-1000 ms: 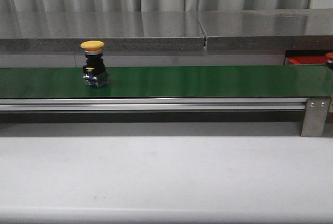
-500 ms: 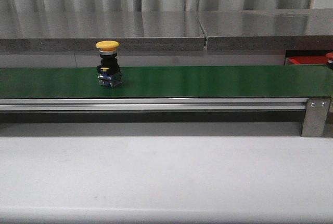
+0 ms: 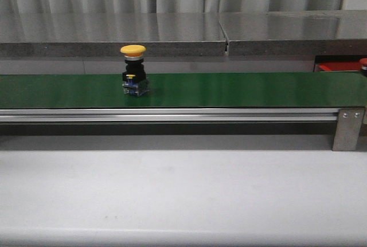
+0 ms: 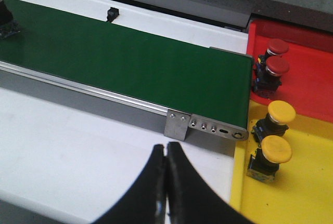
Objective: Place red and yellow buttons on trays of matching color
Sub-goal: 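Place the red button on the belt and open the left gripper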
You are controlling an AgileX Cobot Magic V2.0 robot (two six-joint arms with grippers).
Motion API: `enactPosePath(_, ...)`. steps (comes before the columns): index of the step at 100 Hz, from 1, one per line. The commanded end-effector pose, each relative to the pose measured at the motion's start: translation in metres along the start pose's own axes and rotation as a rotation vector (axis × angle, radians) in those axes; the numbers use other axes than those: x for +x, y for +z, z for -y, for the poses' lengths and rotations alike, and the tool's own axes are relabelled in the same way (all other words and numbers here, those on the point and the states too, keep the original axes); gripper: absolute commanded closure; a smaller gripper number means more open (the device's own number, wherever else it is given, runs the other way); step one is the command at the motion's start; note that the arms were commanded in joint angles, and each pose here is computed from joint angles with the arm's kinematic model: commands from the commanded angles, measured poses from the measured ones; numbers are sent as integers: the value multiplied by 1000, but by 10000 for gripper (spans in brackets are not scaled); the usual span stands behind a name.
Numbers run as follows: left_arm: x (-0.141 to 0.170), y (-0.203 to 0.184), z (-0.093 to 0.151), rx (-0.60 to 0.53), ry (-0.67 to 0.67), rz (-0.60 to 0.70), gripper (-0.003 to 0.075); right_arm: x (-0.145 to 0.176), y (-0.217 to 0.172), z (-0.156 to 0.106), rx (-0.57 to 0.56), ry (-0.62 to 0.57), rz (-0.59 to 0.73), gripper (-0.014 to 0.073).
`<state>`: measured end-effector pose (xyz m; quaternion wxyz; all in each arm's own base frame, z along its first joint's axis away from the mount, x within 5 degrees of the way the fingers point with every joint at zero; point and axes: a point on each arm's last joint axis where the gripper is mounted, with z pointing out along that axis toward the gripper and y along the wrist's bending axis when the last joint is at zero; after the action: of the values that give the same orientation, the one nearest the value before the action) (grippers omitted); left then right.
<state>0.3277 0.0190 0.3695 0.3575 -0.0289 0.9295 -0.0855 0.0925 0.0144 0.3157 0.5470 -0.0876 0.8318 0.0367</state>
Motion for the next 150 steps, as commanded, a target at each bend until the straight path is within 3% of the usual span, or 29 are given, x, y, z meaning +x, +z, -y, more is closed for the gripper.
enactPosePath(1,-5,-27,24,52,46,106,741,-13,-4,2,17,-1,88,713)
enactPosePath(25,19,-42,67,152,164,109,741,-13,-4,2,17,-1,88,713)
enactPosePath(48,49,-65,88,220,228,155,741,-13,-4,1,16,1,88,713)
enactPosePath(106,139,-139,69,260,248,355,741,-13,-4,1,15,4,89,713)
enactPosePath(132,176,-153,59,269,254,403,741,-13,-3,2,14,5,83,713)
enactPosePath(150,186,-159,57,274,260,412,741,-23,5,1,-11,3,58,712)
